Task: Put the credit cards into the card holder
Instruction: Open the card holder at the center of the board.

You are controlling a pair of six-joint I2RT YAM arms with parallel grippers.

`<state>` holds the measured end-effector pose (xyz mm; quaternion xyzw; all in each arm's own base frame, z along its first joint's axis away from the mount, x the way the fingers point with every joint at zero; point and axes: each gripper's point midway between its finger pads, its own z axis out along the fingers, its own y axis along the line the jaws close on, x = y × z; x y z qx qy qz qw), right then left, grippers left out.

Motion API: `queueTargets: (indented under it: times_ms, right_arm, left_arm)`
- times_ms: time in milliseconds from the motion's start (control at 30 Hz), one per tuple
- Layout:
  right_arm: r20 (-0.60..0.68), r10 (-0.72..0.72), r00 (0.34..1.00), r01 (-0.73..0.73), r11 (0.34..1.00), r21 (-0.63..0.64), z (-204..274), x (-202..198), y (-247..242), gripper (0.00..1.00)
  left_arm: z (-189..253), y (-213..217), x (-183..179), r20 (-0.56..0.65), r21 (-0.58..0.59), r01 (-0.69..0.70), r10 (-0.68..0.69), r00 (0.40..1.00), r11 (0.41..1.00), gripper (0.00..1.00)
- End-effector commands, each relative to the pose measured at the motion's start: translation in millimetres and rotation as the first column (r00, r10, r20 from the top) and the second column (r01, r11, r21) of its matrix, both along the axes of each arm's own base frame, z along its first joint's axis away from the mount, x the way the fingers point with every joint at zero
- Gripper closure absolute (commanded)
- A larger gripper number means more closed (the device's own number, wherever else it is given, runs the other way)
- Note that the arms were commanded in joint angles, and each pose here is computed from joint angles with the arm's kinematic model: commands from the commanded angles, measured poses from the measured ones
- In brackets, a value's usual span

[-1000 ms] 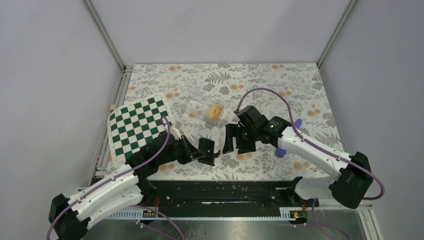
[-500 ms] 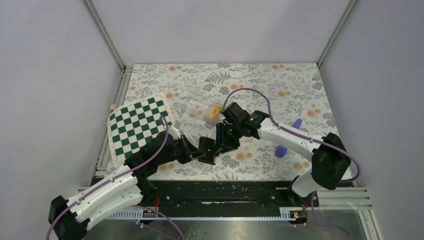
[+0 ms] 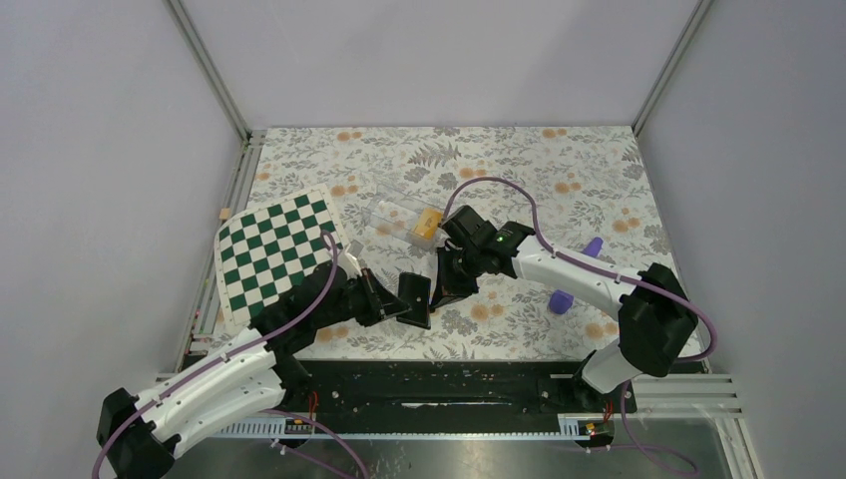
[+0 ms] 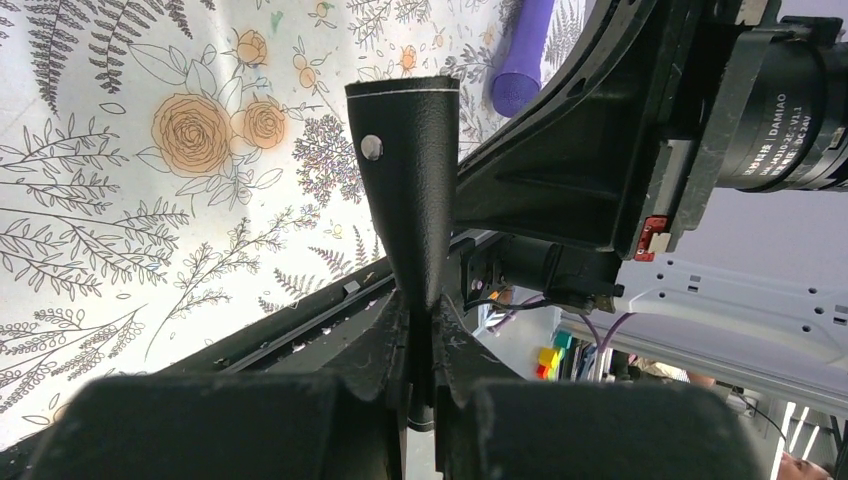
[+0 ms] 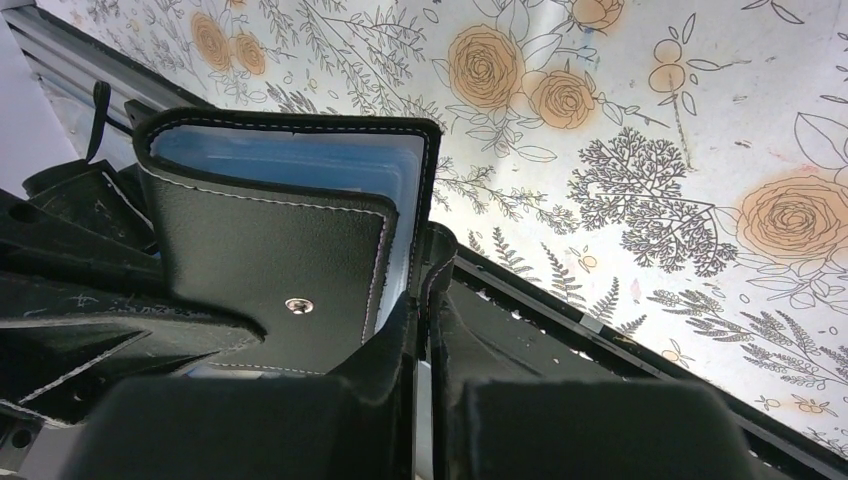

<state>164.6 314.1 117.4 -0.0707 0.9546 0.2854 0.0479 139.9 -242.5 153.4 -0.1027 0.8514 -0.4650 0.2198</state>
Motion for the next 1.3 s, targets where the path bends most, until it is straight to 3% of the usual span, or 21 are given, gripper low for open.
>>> queueTargets:
  times_ms: [0, 133, 167, 233, 267, 300, 333, 433, 533, 767, 867, 1033, 1133, 1267]
  right_arm:
    - [0.038, 0.025, 0.999, -0.026, 0.999, 0.027, 7, 0, 3, 1.00]
    - [0.129, 0.046, 0.991, -0.049, 0.999, 0.016, 29, 4, -11, 1.00]
    - [0.162, 0.055, 0.985, -0.059, 0.998, 0.024, 38, 5, -14, 1.00]
    - [0.238, 0.090, 0.967, -0.108, 0.992, 0.066, 63, 6, -17, 1.00]
    - [0.275, 0.107, 0.956, -0.134, 0.987, 0.084, 75, 5, -20, 1.00]
    - [0.314, 0.128, 0.941, -0.168, 0.980, 0.104, 87, 4, -21, 1.00]
    - [0.347, 0.153, 0.926, -0.205, 0.971, 0.120, 99, 1, -23, 1.00]
    - [0.412, 0.248, 0.877, -0.330, 0.934, 0.140, 126, -14, -28, 1.00]
    - [0.431, 0.353, 0.830, -0.464, 0.867, 0.183, 148, -36, -29, 1.00]
    - [0.359, 0.537, 0.764, -0.643, 0.685, 0.343, 189, -85, -28, 1.00]
    - [0.338, 0.574, 0.746, -0.666, 0.626, 0.407, 204, -98, -27, 1.00]
    - [0.364, 0.582, 0.727, -0.683, 0.561, 0.467, 230, -108, -27, 1.00]
    - [0.365, 0.582, 0.727, -0.682, 0.544, 0.489, 238, -111, -27, 1.00]
    - [0.356, 0.582, 0.731, -0.676, 0.549, 0.492, 237, -112, -27, 1.00]
  left_arm:
    - [30, -10, 5, 0.083, -0.069, 0.030, -0.024, 0.996, 0.997, 1.00]
    - [34, -9, 8, 0.114, -0.064, 0.030, -0.023, 0.993, 0.997, 0.98]
    - [37, -9, 8, 0.130, -0.066, 0.035, -0.026, 0.991, 0.997, 0.86]
    - [44, -7, 10, 0.185, -0.053, 0.041, -0.031, 0.982, 0.998, 0.39]
    - [46, -3, 13, 0.210, -0.030, 0.030, -0.023, 0.977, 0.999, 0.20]
    - [48, 2, 17, 0.235, 0.000, 0.009, -0.009, 0.972, 1.000, 0.09]
    - [49, 7, 21, 0.260, 0.041, -0.008, -0.003, 0.965, 0.999, 0.05]
    - [66, 18, 31, 0.394, 0.150, -0.014, -0.047, 0.918, 0.989, 0.04]
    - [87, 14, 29, 0.518, 0.224, 0.072, -0.181, 0.836, 0.972, 0.04]
    - [116, -2, 5, 0.640, 0.384, 0.323, -0.502, 0.581, 0.865, 0.04]
    - [122, -9, -12, 0.687, 0.423, 0.430, -0.592, 0.422, 0.797, 0.04]
    - [129, -19, -39, 0.758, 0.431, 0.558, -0.620, 0.202, 0.709, 0.04]
    - [135, -28, -56, 0.807, 0.389, 0.647, -0.582, 0.105, 0.656, 0.05]
    - [148, -37, -72, 0.847, 0.296, 0.748, -0.526, 0.083, 0.595, 0.06]
